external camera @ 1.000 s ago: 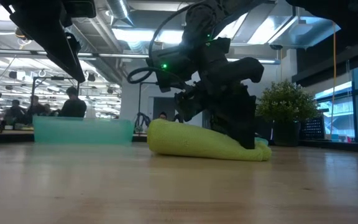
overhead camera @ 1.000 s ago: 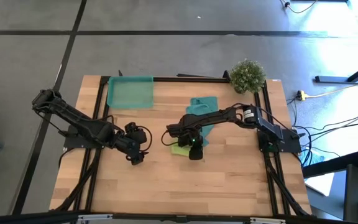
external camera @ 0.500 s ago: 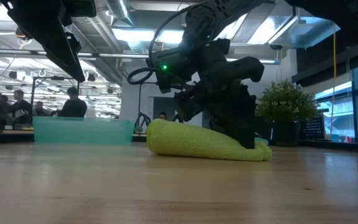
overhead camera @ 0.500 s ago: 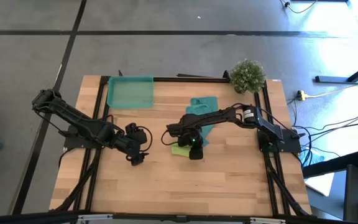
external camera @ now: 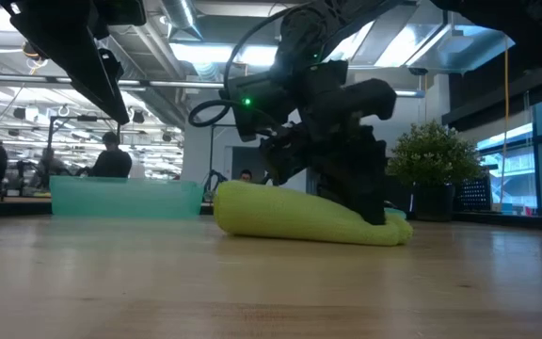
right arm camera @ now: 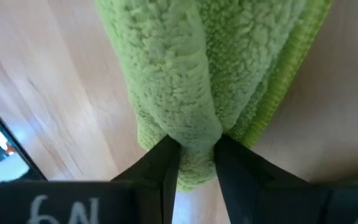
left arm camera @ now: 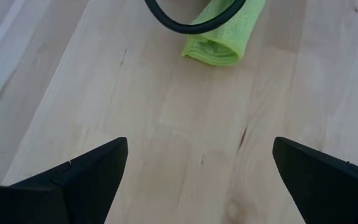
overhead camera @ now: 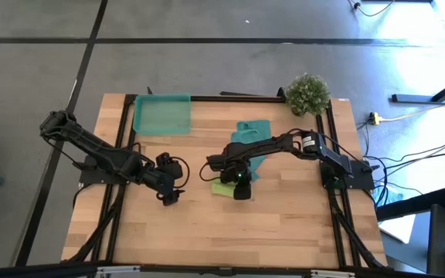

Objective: Roll microfiber towels into tight, uniform cylinder then place into a basket
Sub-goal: Roll the green microfiber cloth

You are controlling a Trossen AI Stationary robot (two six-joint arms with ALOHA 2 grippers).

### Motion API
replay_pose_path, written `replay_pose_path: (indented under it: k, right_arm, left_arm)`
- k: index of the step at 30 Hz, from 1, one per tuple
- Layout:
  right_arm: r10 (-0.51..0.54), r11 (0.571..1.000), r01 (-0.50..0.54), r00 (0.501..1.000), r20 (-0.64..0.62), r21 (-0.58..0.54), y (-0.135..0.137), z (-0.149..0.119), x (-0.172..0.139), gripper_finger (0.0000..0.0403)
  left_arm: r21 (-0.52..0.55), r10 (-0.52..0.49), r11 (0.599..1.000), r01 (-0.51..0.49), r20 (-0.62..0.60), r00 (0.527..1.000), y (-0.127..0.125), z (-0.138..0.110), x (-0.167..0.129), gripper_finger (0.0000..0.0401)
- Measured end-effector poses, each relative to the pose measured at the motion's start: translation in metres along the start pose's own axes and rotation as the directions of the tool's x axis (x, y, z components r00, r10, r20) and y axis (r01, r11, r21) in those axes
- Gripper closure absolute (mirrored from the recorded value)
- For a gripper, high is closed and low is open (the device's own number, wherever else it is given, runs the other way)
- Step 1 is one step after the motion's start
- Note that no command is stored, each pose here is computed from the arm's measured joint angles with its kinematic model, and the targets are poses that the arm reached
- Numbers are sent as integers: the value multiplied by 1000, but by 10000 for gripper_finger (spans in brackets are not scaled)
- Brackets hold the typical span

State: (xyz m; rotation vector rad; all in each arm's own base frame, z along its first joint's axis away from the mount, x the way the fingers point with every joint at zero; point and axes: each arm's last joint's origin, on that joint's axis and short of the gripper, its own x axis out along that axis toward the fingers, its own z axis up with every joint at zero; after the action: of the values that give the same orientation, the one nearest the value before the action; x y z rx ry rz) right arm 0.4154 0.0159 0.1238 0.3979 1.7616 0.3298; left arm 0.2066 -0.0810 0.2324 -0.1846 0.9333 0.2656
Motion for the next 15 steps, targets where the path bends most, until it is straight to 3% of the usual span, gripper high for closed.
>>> replay_pose_path:
  k: [15]
  right_arm:
    - [-20, 1000, 19, 998, 53, 21, 0, 6, -10, 299]
  left_arm:
    - [0, -1, 1000, 1, 1, 1000, 0, 0, 0, 5]
